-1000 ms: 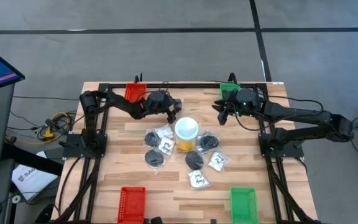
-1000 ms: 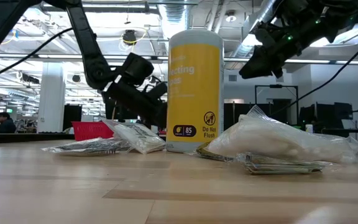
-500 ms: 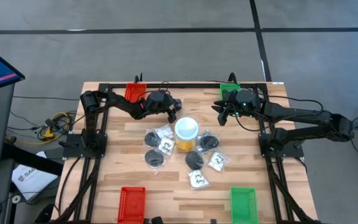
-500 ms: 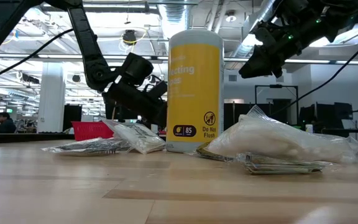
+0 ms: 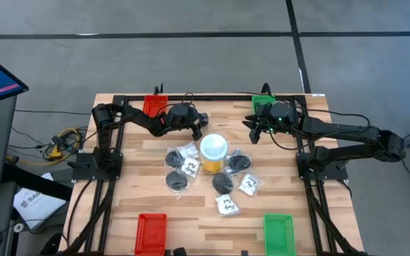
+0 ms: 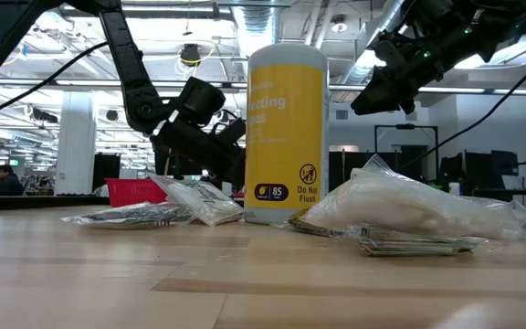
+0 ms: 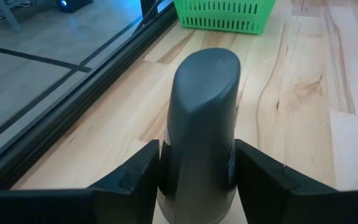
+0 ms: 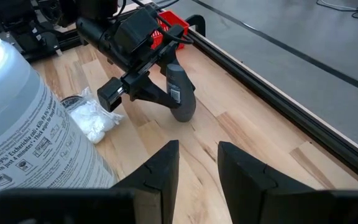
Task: Pick & Place Travel size toiletries
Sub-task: Put the gray deodorant into the top green bin
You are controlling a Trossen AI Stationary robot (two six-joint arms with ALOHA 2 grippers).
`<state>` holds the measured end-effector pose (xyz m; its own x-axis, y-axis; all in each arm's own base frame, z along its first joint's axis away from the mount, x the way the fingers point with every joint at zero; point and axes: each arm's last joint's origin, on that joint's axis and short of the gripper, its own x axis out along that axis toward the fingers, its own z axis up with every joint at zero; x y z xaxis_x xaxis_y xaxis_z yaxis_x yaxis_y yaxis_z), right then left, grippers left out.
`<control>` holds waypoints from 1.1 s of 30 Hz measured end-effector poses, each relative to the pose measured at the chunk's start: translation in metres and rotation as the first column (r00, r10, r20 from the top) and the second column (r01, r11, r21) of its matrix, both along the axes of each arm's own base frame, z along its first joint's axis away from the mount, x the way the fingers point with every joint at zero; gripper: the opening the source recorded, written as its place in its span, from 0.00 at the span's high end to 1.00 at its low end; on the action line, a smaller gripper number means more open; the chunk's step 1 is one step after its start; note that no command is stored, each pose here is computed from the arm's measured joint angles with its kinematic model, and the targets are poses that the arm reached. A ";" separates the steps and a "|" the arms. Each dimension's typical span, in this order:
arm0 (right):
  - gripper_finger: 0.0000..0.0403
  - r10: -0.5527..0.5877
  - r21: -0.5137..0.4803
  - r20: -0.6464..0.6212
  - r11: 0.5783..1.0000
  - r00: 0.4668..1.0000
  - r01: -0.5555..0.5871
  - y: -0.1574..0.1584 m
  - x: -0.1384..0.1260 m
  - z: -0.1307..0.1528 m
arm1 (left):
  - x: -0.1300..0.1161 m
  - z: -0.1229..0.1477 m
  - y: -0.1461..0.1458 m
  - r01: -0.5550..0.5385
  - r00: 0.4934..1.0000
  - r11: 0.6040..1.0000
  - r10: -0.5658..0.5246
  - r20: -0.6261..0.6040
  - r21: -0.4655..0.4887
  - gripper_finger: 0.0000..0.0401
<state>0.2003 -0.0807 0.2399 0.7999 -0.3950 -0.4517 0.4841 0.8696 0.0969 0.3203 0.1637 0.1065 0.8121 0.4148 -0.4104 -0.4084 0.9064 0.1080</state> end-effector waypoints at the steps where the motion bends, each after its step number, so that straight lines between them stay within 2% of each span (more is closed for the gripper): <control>1: 0.74 0.000 0.000 0.000 1.000 1.000 0.000 0.000 0.000 0.000 | 0.000 0.000 0.000 0.000 1.000 1.000 0.000 0.000 0.000 0.60; 8: 0.74 0.000 0.000 0.000 1.000 1.000 0.000 0.000 0.000 0.000 | -0.001 0.002 0.000 0.000 1.000 1.000 0.000 -0.002 0.000 0.60; 13: 0.74 0.000 0.000 0.000 1.000 1.000 0.000 0.000 0.000 0.000 | -0.002 0.017 -0.002 0.003 1.000 1.000 -0.004 0.029 0.015 0.60; 20: 0.74 -0.001 0.000 0.000 1.000 1.000 0.001 0.000 0.000 0.000 | -0.010 0.066 -0.015 0.029 0.997 0.998 -0.032 0.070 0.050 0.60; 28: 0.74 -0.001 -0.003 0.009 1.000 1.000 0.001 0.000 0.000 0.001 | -0.034 0.134 -0.035 0.046 0.983 0.993 -0.064 0.173 0.105 0.60; 33: 0.74 0.000 -0.018 0.047 1.000 0.999 0.001 -0.001 0.002 0.004 | -0.045 0.159 -0.052 0.074 0.969 0.989 -0.101 0.224 0.128 0.60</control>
